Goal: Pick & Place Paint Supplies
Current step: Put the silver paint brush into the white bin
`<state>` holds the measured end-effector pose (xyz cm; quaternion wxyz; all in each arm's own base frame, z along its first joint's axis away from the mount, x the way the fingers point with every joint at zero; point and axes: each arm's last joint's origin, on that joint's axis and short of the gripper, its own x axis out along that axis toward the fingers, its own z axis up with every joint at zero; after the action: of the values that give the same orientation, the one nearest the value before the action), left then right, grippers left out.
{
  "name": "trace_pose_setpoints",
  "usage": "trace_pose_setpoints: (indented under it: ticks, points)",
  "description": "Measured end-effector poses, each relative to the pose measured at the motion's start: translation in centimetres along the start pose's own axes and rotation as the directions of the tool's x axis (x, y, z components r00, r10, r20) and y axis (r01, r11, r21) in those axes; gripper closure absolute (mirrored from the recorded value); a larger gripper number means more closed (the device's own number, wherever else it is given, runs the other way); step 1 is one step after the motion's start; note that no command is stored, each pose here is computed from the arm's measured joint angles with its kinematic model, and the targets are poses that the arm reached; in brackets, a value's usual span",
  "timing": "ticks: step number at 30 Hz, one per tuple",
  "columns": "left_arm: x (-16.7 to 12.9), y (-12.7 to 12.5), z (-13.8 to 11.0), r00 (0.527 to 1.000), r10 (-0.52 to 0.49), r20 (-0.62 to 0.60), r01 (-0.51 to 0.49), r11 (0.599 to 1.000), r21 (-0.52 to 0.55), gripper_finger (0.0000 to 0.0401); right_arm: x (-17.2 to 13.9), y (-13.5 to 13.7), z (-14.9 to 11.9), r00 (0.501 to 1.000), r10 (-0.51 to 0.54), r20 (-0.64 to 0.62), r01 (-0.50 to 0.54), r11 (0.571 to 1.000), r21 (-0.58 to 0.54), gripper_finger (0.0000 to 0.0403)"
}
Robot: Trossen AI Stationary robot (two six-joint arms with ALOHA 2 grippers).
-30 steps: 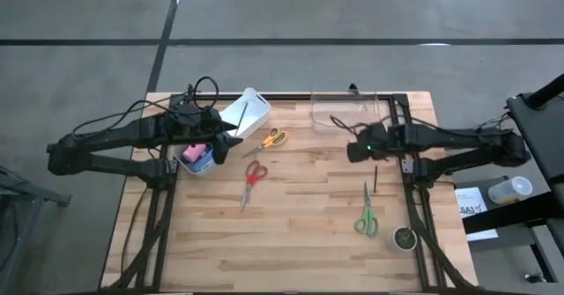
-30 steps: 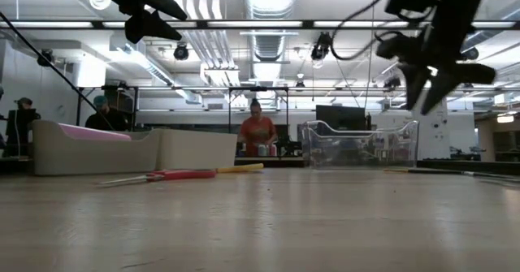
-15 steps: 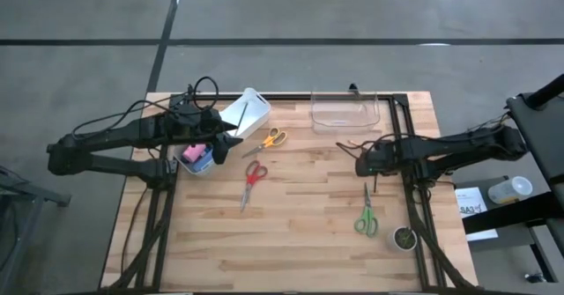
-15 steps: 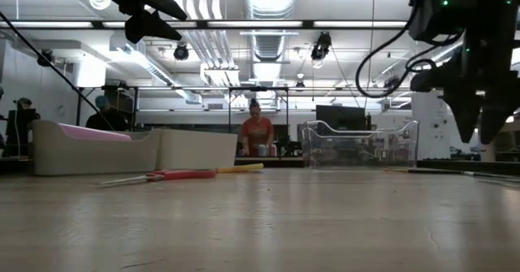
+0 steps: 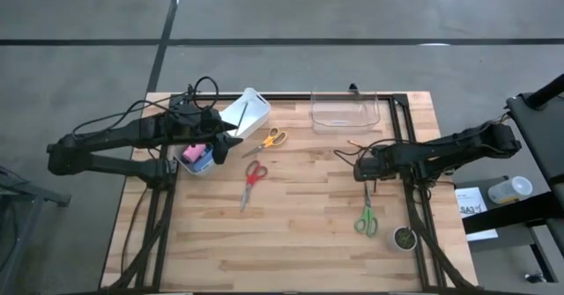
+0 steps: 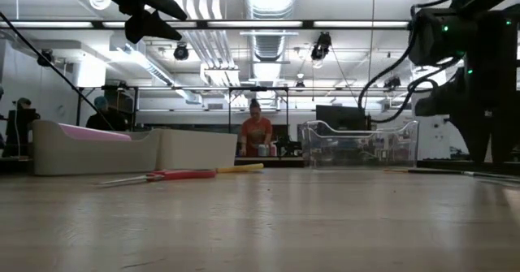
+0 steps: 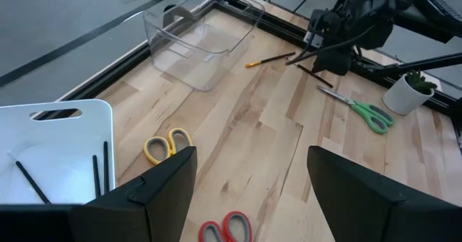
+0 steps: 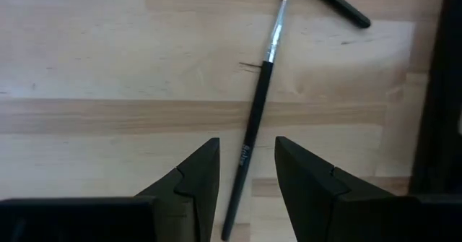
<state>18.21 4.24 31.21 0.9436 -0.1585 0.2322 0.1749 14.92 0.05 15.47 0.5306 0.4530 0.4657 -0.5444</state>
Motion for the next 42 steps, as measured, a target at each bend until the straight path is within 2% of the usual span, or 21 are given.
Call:
trace_pose_setpoints:
  ticks: [14,22,35,38,42]
  points:
    - [0.0,0.0,0.0,1.0,0.0,0.0,0.0,1.0,0.0,0.013,1.8,0.0,-0.3,0.998,-0.058,0.003,0.058,0.998,-0.009,0.0271]
    - [0.0,0.0,0.0,1.0,0.0,0.0,0.0,1.0,0.0,0.013,2.2,-0.1,-0.3,1.0,-0.001,0.008,0.001,1.0,0.015,0.0271]
    - [0.0,0.0,0.0,1.0,0.0,0.0,0.0,1.0,0.0,0.013,2.2,0.2,-0.3,1.0,0.017,0.015,-0.018,0.999,0.037,0.0271]
    - [0.0,0.0,0.0,1.0,0.0,0.0,0.0,1.0,0.0,0.013,2.2,0.2,-0.3,1.0,0.019,0.015,-0.02,0.999,0.038,0.0284]
    - [0.0,0.0,0.0,1.0,0.0,0.0,0.0,1.0,0.0,0.013,2.2,0.3,-0.3,1.0,0.026,0.017,-0.027,0.999,0.035,0.033]
